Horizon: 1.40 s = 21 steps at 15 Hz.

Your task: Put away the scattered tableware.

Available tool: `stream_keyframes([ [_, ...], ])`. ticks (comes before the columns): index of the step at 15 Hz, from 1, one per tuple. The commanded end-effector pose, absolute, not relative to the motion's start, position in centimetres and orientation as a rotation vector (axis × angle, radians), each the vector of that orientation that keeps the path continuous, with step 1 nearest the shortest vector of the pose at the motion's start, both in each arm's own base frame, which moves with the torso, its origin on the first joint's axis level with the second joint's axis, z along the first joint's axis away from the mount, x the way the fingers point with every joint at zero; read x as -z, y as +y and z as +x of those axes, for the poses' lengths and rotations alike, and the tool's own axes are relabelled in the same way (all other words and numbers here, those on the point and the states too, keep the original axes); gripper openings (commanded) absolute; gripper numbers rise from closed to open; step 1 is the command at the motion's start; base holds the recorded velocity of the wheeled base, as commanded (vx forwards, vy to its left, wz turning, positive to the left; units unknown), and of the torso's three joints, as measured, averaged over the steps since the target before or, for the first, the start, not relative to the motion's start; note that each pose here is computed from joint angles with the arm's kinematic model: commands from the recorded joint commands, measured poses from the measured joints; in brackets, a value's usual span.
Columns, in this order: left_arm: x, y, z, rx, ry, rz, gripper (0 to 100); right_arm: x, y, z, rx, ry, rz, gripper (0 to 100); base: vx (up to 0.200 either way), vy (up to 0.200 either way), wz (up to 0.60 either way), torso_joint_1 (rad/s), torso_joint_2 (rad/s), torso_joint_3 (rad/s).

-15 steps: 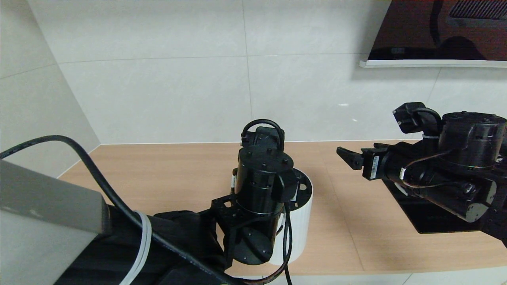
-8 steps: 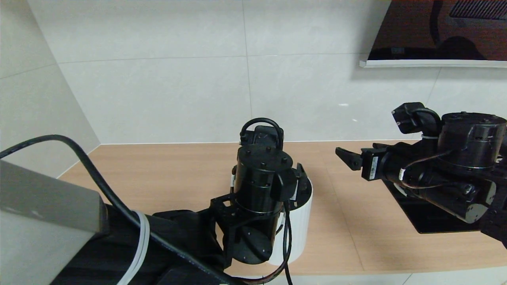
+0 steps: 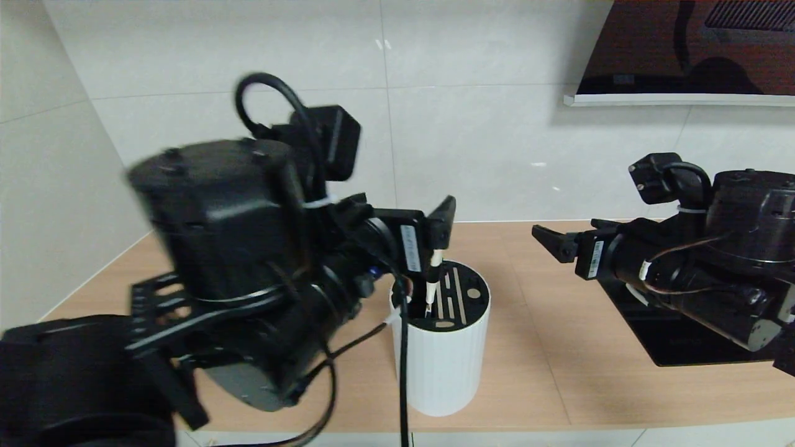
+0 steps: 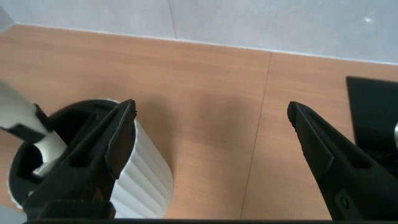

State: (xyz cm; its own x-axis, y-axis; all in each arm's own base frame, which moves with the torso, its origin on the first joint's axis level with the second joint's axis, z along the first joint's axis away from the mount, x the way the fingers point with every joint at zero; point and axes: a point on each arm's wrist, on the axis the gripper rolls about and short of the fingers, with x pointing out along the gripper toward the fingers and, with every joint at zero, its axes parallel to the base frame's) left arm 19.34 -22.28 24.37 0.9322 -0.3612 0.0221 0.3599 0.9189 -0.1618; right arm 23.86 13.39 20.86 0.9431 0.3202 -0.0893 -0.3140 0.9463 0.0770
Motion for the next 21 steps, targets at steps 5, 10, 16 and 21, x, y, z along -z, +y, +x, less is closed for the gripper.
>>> stream_keyframes([
  [5,-28.9,-6.6,10.8,0.447,-0.267,-0.262,100,-24.9,9.1,16.5,-0.342,-0.084,0.130,100,0.000,0.000,0.00,0.000,0.00,0.000],
  [10,-24.4,-0.5,1.7,0.308,-0.219,-0.212,100,-22.0,2.5,5.4,-0.303,-0.241,0.082,100,0.000,0.000,0.00,0.000,0.00,0.000],
  [16,-19.3,1.3,-6.0,0.226,-0.211,-0.177,100,-19.4,-1.2,-4.3,0.003,-0.273,0.052,100,0.000,0.000,0.00,0.000,0.00,0.000],
  [21,-19.0,1.0,-6.6,0.004,-0.245,-0.220,100,-18.0,-1.0,-5.8,0.187,-0.242,0.033,100,0.000,0.000,0.00,0.000,0.00,0.000],
])
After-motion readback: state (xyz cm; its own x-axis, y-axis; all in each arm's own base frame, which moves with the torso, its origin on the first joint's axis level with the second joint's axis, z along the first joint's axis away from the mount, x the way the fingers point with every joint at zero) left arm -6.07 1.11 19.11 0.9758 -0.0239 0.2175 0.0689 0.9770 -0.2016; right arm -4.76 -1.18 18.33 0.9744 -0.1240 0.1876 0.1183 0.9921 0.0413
